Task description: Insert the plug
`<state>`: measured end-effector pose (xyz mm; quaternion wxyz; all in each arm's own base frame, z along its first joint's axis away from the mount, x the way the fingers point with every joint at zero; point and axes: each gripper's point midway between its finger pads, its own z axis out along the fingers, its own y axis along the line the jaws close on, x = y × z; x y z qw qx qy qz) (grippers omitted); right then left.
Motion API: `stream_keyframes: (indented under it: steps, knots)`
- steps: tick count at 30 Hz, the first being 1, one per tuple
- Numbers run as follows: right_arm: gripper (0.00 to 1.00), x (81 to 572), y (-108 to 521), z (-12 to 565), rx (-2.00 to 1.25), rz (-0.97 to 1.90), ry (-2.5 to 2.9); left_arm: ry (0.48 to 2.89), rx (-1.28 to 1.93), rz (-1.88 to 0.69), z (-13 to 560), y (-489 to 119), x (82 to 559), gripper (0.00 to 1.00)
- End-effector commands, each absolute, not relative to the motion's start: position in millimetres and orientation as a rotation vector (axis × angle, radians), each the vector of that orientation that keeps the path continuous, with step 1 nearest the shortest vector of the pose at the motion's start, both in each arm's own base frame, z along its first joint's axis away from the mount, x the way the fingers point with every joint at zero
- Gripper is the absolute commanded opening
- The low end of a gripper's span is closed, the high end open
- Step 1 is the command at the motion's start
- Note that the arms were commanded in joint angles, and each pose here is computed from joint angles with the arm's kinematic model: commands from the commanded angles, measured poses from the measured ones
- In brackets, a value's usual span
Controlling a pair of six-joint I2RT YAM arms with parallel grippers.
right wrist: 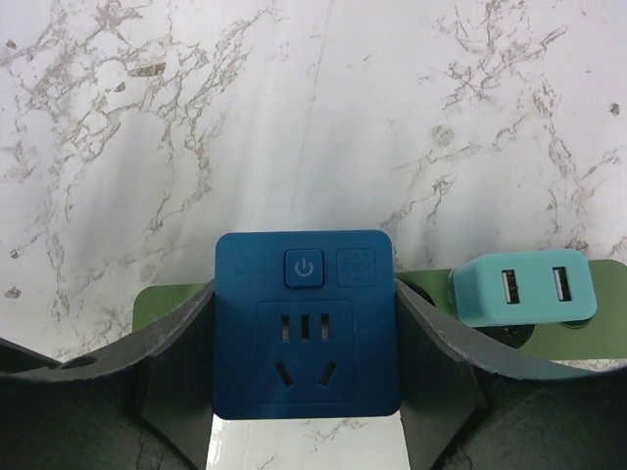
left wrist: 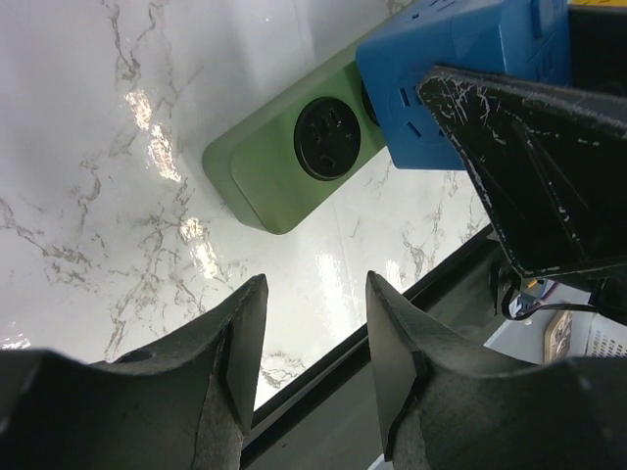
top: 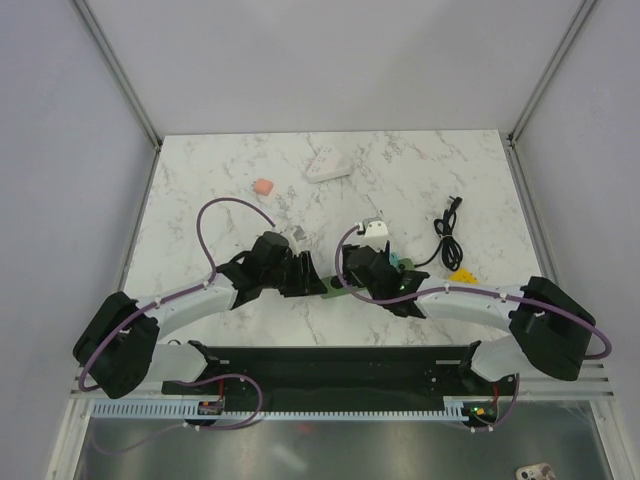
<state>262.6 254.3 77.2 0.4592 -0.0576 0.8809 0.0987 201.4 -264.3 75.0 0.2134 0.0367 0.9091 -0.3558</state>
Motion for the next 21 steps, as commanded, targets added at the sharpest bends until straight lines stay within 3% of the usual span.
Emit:
stream_keyframes:
  steps: [1,21]
  knots:
    - [0.0,192.3,220.8,-16.6,-0.305,0.102,2.493,2.452,0.121,-0.959,91.0,-260.5,211.6,0.52]
    - [0.0,155.8,219.0,-71.0,-0.321,0.069,2.561,2.366,-0.071,-0.934,125.4,-213.1,244.9,0.52]
